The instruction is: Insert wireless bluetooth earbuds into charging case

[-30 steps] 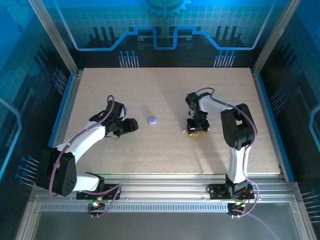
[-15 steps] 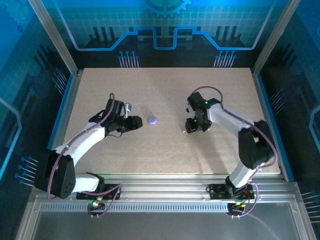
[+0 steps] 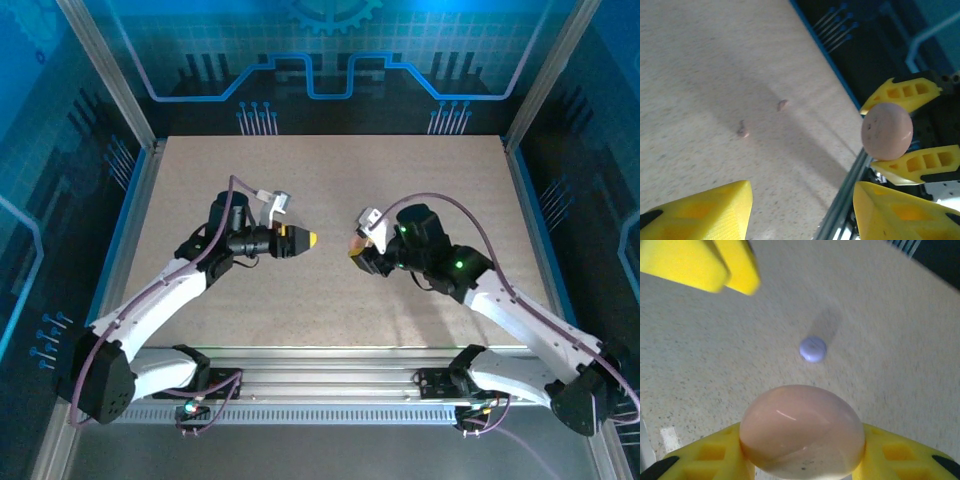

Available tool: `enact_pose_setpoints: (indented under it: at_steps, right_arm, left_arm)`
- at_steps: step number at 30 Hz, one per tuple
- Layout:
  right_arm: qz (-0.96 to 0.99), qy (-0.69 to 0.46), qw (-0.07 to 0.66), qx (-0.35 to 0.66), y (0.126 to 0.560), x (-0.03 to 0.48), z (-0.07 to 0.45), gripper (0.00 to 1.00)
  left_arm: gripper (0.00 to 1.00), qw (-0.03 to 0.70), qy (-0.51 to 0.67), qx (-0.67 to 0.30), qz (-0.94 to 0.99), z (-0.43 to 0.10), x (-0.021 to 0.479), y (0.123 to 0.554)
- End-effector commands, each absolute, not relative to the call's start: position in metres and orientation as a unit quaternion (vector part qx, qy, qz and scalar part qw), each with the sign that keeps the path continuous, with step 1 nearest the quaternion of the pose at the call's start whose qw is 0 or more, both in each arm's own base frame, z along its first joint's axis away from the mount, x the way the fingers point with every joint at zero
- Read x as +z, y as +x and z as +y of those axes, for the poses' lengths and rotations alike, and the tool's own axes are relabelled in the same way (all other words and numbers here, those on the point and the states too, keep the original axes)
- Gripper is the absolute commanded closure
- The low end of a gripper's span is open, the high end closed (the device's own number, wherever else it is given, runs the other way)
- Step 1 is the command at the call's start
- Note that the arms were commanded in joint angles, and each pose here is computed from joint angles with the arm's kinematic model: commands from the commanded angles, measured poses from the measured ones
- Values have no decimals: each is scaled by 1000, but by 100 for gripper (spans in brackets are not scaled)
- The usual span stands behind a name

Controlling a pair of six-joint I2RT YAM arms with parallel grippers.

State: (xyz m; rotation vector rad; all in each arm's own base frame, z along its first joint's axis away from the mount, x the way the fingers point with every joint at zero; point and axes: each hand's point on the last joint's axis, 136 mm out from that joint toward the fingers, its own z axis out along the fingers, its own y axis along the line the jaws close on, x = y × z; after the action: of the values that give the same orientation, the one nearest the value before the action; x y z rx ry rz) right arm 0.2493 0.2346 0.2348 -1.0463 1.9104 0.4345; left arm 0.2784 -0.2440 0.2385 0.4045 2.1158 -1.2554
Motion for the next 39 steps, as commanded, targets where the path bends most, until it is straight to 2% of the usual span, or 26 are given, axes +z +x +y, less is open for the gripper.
enact_pose_setpoints:
  at_steps: [1, 11, 16, 27, 39]
  right_arm:
    - [701, -471, 500, 192, 240, 261, 252, 60]
    - [684, -503, 502, 165, 239, 260, 262, 60]
    - [683, -504, 503, 163, 241, 261, 265, 60]
    - [682, -504, 507, 158, 241, 266, 267, 60]
    - [684, -498, 509, 160, 245, 268, 271, 60]
  left_arm:
    - [44, 342, 220, -519, 751, -265, 280, 261]
    - [46, 328, 252, -536, 736, -295, 305, 242]
    - [51, 319, 250, -514, 756, -300, 297, 244]
    - [51, 296, 247, -490, 782, -311, 279, 246]
    - [66, 309, 256, -465, 789, -319, 273, 251]
